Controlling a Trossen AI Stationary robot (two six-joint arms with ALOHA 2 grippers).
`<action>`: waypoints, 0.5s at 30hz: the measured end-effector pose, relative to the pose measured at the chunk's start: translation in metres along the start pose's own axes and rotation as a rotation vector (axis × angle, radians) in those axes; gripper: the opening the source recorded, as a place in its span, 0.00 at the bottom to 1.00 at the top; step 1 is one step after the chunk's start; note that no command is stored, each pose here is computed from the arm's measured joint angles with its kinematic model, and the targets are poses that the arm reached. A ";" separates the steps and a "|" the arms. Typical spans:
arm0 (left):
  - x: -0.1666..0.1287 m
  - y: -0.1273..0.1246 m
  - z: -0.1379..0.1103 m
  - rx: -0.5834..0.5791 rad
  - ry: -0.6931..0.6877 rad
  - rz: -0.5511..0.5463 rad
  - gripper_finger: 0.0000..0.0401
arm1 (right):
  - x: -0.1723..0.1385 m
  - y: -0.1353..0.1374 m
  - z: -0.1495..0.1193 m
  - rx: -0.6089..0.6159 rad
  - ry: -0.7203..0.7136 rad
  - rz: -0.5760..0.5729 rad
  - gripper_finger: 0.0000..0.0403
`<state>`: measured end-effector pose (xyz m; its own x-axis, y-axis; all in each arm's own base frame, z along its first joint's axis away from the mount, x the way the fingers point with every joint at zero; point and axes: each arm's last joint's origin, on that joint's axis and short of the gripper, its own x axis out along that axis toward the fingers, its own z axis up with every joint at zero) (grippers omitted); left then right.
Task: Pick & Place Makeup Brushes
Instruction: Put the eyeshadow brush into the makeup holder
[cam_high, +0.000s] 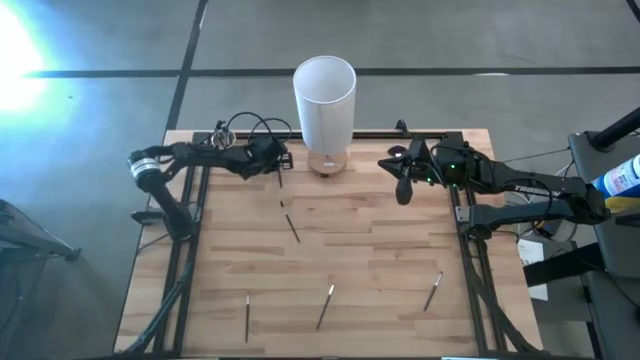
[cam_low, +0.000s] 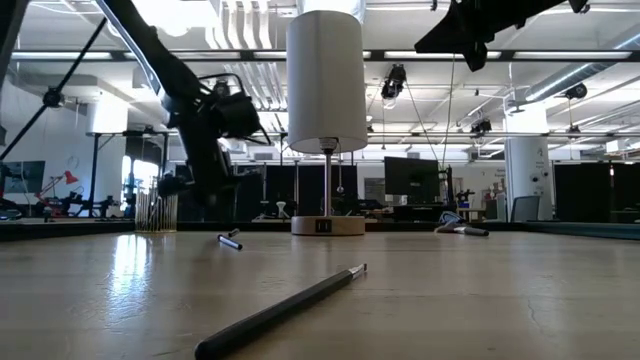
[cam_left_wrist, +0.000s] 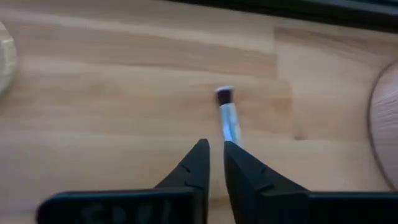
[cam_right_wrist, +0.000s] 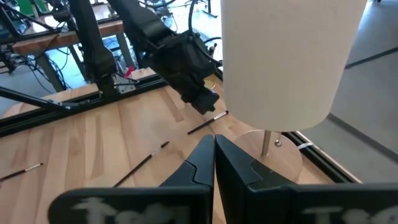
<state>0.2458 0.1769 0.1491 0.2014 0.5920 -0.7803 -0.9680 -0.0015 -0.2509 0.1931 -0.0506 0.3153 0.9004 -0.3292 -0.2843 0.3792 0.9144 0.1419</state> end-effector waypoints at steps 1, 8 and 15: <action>0.002 -0.002 0.000 -0.002 -0.015 -0.010 0.13 | 0.000 0.000 0.000 0.000 0.000 0.000 0.02; 0.013 -0.004 0.007 0.004 -0.104 0.044 0.23 | 0.000 0.000 0.000 0.000 0.000 -0.001 0.02; 0.030 -0.007 0.011 0.004 -0.135 0.029 0.24 | 0.000 0.000 0.000 0.002 -0.001 -0.004 0.02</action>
<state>0.2566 0.2037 0.1334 0.1519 0.6946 -0.7032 -0.9737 -0.0172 -0.2273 0.1931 -0.0507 0.3153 0.8992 -0.3328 -0.2840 0.3829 0.9127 0.1428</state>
